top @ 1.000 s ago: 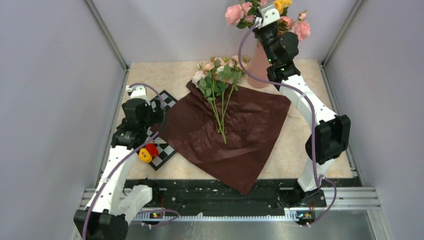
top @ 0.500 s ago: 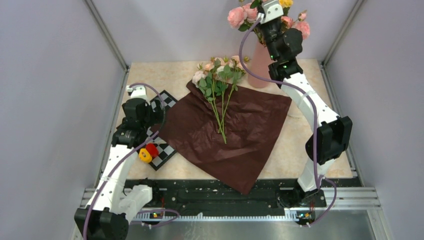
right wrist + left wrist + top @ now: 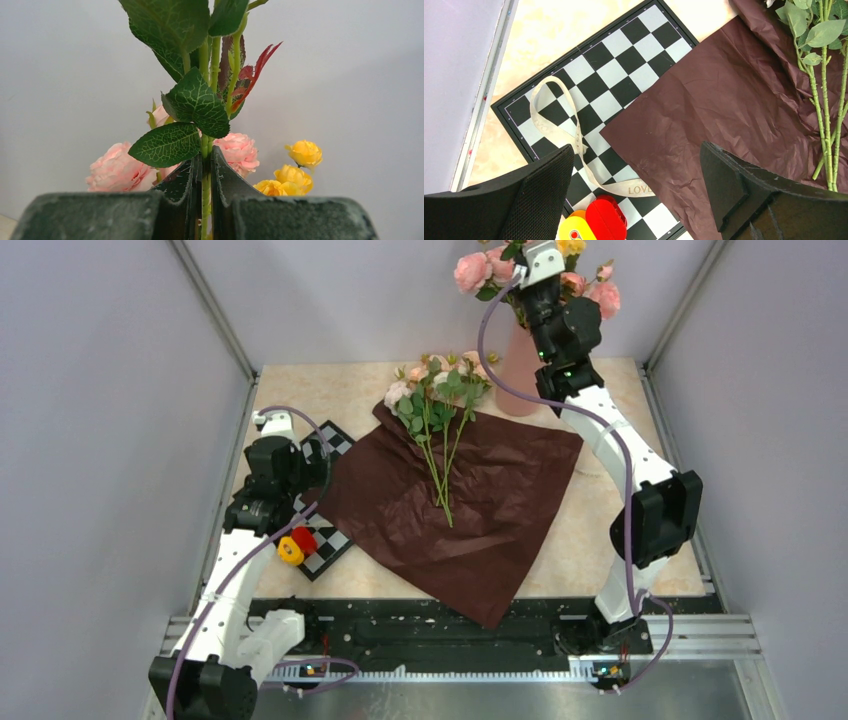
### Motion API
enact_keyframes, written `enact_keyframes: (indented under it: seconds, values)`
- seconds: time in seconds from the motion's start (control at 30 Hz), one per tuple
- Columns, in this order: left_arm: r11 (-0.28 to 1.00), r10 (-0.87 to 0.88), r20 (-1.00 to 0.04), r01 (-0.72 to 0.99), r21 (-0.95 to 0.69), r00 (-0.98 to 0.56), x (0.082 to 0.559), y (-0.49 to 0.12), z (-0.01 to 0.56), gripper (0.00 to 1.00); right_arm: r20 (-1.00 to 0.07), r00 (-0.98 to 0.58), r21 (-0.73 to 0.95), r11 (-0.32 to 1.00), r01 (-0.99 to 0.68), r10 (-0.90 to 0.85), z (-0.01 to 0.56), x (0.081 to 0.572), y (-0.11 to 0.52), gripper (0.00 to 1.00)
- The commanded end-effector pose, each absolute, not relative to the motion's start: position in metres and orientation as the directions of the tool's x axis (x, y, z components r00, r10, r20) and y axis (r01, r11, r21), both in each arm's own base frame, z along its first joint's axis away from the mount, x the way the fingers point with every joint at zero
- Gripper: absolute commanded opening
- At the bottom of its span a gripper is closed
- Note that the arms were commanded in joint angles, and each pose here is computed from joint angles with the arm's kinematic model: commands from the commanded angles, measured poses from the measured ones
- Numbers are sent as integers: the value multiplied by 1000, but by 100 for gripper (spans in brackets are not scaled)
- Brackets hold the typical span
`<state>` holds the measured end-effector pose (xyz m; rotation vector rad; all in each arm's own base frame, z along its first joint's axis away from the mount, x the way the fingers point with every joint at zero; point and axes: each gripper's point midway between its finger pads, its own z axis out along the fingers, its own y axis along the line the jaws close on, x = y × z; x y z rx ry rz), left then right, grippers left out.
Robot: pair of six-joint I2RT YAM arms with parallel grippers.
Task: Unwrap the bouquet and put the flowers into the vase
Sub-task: Insert the fake flower into the vase.
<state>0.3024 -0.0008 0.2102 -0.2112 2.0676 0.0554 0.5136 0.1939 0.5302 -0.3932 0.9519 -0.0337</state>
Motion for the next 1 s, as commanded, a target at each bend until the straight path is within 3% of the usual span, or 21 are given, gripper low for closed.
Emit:
enact_keyframes:
  seconds: [0.0,0.97]
  values:
    - [983,-128,-889,-172,-57,-439,309,0,216,99,-803,563,-327,934,-142,-196,513,525,195,0]
    - [984,-130,-879,-166,-58,-459,311,-1,209,99,-912,374,-243,957,-160,-169,396,551,175,0]
